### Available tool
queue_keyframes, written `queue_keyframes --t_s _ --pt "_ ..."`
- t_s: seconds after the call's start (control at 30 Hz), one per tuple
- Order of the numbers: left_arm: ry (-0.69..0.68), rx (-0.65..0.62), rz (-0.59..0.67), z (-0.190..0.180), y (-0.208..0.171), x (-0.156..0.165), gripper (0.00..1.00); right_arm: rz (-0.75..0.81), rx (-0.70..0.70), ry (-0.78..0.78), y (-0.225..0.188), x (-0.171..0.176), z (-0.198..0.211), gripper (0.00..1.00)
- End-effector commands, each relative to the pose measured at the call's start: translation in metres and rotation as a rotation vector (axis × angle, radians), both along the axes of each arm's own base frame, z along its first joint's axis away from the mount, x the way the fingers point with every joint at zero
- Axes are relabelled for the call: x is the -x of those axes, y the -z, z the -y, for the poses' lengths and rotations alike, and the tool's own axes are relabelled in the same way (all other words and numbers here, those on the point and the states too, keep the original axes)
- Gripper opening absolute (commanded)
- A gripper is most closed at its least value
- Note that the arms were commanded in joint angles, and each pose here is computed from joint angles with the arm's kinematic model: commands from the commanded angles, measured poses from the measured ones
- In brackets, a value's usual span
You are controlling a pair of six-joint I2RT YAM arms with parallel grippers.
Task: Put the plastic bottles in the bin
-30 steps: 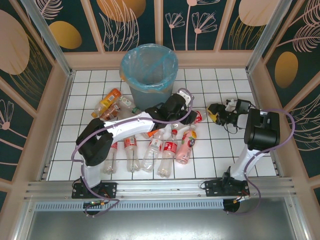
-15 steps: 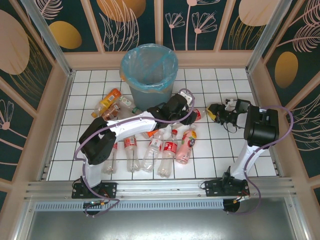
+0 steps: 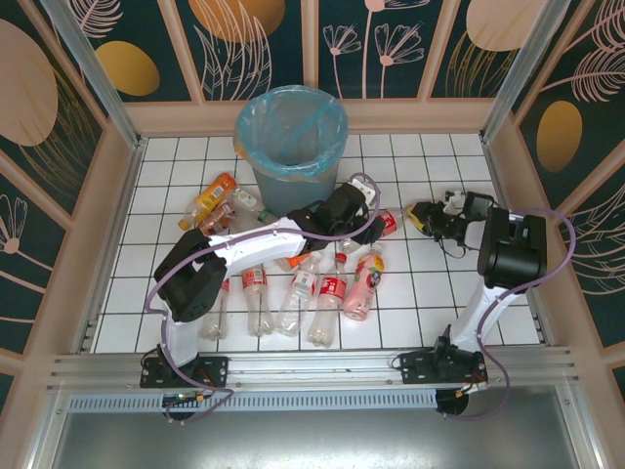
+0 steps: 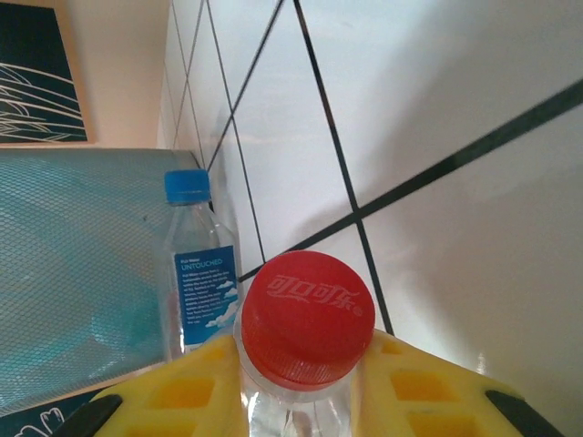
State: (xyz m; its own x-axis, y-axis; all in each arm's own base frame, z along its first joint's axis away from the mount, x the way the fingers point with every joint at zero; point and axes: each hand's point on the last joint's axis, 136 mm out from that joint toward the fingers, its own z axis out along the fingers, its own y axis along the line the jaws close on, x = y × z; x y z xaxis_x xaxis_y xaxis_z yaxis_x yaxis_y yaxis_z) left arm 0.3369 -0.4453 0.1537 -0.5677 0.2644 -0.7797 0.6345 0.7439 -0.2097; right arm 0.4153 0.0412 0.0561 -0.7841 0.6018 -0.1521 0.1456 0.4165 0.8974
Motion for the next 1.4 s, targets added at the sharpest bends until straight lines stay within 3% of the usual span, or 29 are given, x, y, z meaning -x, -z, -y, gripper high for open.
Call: queue_keyframes --t_s 0.0,0.2,0.9,1.17,1.37 --pt "-0.027 0.028 0.012 -0.003 -0.013 -0.003 0.71 0.085 0.051 0.036 -0.025 -0.008 0.011 0.25" --pt "-0.025 0.042 0.005 -0.004 -0.016 0.001 0.71 0.086 0.048 0.036 -0.03 0.001 0.009 0.25" --pt "-0.021 0.111 0.041 -0.009 -0.05 0.006 0.71 0.333 0.216 0.06 -0.127 0.025 0.01 0.23" --pt "0.006 0.214 0.109 -0.018 -0.113 0.017 0.71 0.411 0.414 0.154 -0.186 0.033 0.024 0.23" --pt "-0.008 0.257 0.242 -0.042 -0.178 0.024 0.74 0.478 0.543 0.179 -0.25 0.034 0.011 0.21"
